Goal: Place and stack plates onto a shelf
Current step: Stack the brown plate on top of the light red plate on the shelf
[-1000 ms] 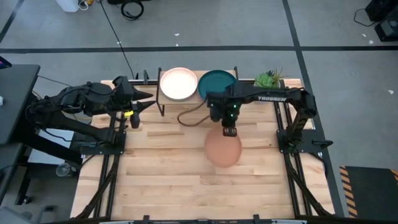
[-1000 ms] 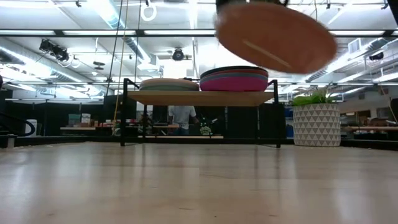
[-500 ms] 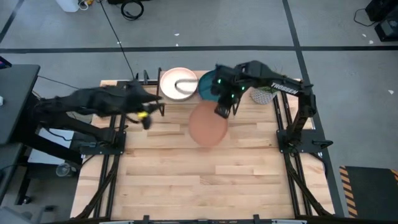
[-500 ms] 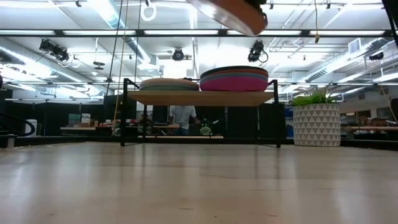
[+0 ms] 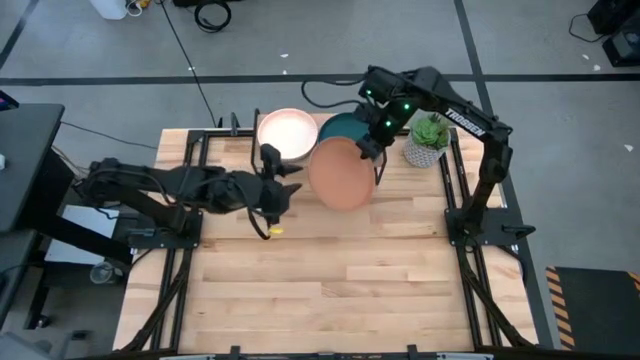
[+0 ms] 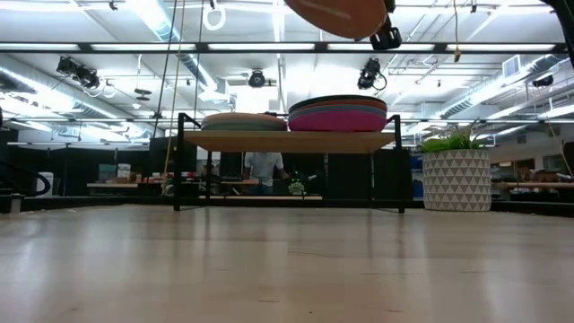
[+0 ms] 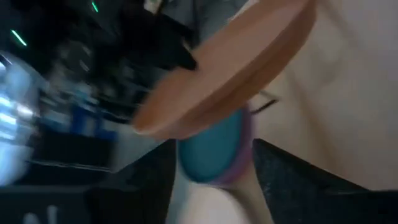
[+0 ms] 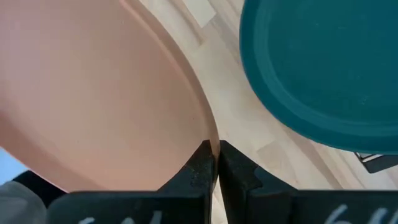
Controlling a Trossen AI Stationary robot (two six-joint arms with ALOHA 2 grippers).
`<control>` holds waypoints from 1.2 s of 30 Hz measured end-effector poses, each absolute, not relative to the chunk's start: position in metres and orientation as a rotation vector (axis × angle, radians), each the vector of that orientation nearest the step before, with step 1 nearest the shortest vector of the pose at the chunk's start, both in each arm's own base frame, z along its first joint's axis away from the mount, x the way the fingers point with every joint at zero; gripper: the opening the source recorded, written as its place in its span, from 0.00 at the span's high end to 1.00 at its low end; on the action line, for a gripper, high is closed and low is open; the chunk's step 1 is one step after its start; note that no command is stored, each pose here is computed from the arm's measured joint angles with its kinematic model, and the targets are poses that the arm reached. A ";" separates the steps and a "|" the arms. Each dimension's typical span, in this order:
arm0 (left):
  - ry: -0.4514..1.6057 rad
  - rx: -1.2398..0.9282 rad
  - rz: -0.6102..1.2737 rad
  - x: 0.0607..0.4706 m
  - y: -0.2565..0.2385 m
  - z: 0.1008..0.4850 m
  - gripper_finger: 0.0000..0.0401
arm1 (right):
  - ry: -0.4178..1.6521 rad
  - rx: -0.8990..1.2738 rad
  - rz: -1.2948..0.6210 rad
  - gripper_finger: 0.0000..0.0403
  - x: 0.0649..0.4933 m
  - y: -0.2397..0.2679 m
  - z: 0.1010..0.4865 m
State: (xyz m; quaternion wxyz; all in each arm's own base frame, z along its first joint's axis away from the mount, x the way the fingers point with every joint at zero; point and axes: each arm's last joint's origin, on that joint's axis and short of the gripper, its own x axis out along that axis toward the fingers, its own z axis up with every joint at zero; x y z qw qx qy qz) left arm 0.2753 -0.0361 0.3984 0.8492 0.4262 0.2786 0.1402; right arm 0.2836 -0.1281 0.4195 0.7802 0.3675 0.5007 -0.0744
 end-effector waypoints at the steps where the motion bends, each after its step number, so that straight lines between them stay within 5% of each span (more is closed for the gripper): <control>1: 0.591 0.957 0.307 0.278 -0.036 0.399 0.44 | 1.080 0.800 -0.162 0.95 0.283 -0.130 0.419; 7: 0.599 1.237 0.337 0.285 -0.032 0.407 0.35 | 1.077 0.799 -0.162 0.95 0.282 -0.132 0.419; 19: 0.583 1.640 0.107 0.308 -0.031 0.396 0.36 | 1.073 0.808 -0.127 0.95 0.283 -0.131 0.419; 32: 0.574 1.811 0.007 0.324 -0.035 0.383 0.81 | 1.068 0.854 -0.061 0.91 0.283 -0.129 0.420; 36: 0.600 1.811 -0.035 0.323 -0.035 0.379 0.85 | 1.062 0.877 -0.031 0.82 0.283 -0.128 0.421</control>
